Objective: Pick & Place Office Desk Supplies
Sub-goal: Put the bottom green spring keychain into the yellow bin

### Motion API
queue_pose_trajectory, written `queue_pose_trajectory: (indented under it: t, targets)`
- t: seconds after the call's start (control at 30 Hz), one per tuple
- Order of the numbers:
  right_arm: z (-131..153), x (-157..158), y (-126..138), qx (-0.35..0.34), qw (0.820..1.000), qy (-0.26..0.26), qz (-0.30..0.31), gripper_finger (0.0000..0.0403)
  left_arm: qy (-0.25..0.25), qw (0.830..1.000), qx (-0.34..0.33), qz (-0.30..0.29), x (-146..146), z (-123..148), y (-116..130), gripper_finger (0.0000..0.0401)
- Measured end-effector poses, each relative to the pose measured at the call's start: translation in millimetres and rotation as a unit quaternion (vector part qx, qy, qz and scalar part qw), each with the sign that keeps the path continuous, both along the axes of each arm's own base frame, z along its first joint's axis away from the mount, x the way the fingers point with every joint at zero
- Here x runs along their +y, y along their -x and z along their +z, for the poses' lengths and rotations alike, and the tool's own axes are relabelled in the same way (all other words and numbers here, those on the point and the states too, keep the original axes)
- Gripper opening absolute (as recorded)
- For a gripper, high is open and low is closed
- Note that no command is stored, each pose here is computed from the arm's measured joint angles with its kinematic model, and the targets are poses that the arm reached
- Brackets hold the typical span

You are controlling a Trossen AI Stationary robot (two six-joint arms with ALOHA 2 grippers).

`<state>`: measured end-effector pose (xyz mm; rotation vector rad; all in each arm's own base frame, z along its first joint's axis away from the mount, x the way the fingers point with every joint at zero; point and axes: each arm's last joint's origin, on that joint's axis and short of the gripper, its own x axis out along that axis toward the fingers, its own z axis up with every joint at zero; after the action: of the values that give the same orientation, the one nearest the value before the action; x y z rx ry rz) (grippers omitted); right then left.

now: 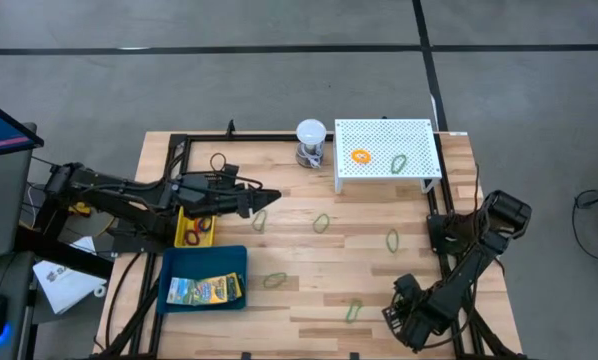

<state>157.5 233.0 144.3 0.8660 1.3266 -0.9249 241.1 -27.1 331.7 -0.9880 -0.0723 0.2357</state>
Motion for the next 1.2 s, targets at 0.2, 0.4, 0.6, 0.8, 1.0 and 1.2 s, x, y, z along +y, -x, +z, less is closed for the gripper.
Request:
queue_pose_trajectory:
  t: [0.2,0.4,0.6,0.8,1.0,1.2]
  targets:
    - [2.7,2.3,2.7,-0.006,1.000,-0.004,0.030,0.0013,0.000,1.000,-0.001,0.003,0.1,0.1,0.0,0.0182]
    - [28.4,-11.3,-5.1,-0.085,0.993,0.012,0.083,0.0004,-0.022,1.000,0.004,-0.020,-7.4,0.2,0.9,0.0182]
    - [79.0,-52.7,-23.3,-0.212,0.968,0.050,0.121,0.0002,-0.044,0.994,0.018,-0.094,-31.9,-6.0,-0.9,0.0182]
    - [136.3,-102.1,-43.5,-0.367,0.919,0.053,0.136,0.0001,-0.081,0.988,0.044,-0.120,-66.1,-23.8,-10.6,0.0182]
    - [172.8,-142.9,-60.6,-0.478,0.866,0.048,0.137,0.0001,-0.152,0.983,0.019,-0.097,-94.2,-25.2,-38.3,0.0184]
    - [176.7,-163.2,-83.2,-0.514,0.846,0.024,0.140,0.0000,-0.290,0.952,0.049,-0.081,-110.2,-6.2,-83.9,0.0211]
